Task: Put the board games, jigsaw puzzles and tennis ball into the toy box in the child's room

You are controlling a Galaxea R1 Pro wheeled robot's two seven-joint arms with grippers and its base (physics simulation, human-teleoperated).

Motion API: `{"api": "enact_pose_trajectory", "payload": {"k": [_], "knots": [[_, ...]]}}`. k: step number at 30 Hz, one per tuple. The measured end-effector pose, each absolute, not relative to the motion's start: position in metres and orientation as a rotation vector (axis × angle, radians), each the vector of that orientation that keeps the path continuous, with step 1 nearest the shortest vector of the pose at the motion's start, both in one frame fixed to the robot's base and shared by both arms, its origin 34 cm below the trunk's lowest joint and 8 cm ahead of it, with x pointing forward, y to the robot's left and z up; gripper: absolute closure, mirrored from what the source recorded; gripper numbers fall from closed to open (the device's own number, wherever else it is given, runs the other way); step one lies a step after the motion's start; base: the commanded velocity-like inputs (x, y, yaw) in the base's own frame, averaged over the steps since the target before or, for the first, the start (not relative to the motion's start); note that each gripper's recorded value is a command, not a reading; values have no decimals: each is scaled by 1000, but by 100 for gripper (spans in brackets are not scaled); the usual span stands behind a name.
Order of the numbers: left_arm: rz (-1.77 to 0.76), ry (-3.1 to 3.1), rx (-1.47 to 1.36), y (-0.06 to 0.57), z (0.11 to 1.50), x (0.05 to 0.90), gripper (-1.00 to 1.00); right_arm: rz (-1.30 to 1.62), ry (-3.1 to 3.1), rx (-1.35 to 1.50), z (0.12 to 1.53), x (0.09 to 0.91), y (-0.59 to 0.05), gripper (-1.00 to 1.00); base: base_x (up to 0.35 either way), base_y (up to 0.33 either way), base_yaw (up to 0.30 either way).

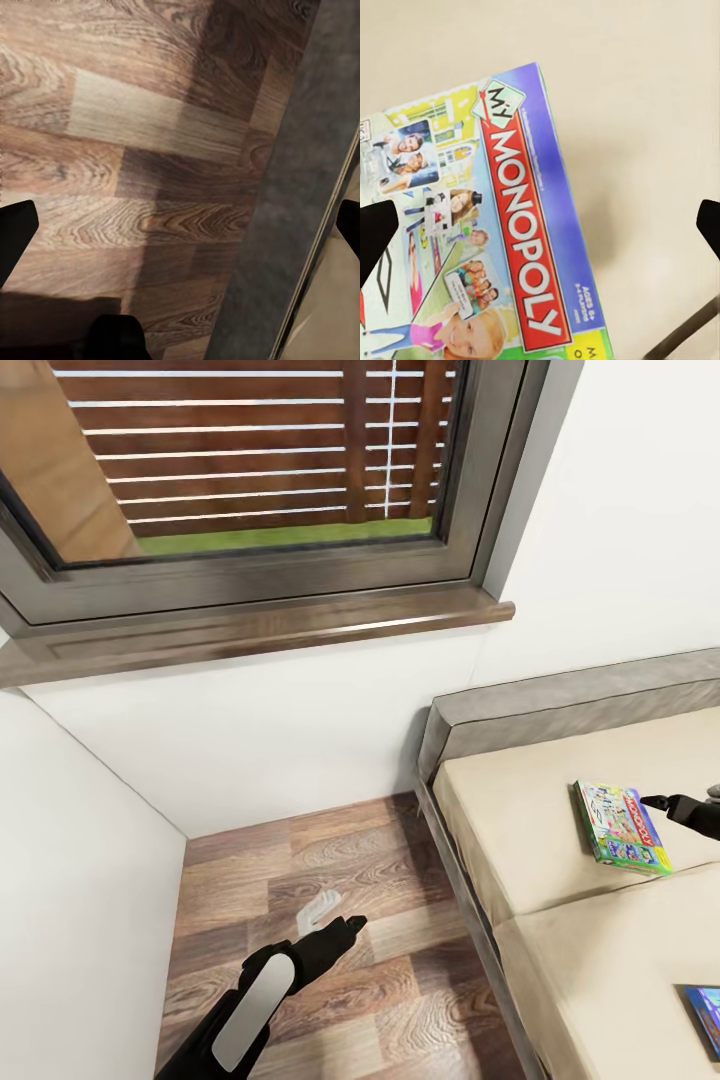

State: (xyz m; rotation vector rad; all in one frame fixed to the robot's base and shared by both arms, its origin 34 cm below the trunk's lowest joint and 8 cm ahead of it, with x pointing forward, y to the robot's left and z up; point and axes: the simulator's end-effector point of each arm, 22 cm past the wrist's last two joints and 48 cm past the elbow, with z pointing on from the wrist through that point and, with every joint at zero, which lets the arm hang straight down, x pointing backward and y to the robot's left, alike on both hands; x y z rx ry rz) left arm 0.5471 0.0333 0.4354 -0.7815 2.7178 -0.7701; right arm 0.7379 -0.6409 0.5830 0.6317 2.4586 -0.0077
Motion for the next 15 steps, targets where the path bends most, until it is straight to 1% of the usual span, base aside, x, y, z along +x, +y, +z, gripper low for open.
{"api": "enact_pose_trajectory", "payload": {"k": [15], "knots": [[-766, 2720, -779, 35, 434, 547, -100, -39, 2478, 652, 575, 732, -643, -100, 0, 0, 37]]}}
